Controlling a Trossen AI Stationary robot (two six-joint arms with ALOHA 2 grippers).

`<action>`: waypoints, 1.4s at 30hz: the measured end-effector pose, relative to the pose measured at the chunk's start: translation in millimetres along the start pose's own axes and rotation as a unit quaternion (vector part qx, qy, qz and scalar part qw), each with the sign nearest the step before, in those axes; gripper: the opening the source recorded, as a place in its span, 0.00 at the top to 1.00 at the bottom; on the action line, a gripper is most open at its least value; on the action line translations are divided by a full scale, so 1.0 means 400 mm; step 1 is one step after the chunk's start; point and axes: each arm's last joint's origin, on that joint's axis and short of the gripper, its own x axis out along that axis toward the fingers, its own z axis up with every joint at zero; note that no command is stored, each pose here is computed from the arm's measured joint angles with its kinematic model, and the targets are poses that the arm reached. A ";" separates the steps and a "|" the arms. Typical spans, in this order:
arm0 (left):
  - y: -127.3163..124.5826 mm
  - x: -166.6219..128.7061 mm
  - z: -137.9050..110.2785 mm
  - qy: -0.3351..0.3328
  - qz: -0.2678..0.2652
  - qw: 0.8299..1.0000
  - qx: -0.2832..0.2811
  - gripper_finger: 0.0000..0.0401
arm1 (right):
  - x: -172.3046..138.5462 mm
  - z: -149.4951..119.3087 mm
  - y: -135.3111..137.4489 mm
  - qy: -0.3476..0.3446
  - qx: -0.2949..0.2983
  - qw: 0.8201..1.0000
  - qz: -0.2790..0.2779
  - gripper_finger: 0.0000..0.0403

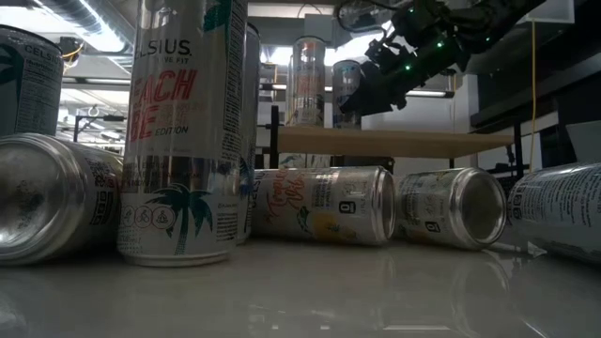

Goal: Place canned beverage on shelf
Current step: Put the blue soda can on the shelf

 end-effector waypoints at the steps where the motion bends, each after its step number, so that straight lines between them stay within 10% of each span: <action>1: 0.000 0.000 0.000 0.000 0.000 1.000 0.000 0.32 | 0.000 0.000 -0.004 -0.002 0.000 1.000 -0.002 0.38; 42: -0.001 0.000 0.000 0.000 -0.004 1.000 -0.011 0.32 | 0.083 0.022 -0.071 -0.011 0.019 0.999 0.030 0.38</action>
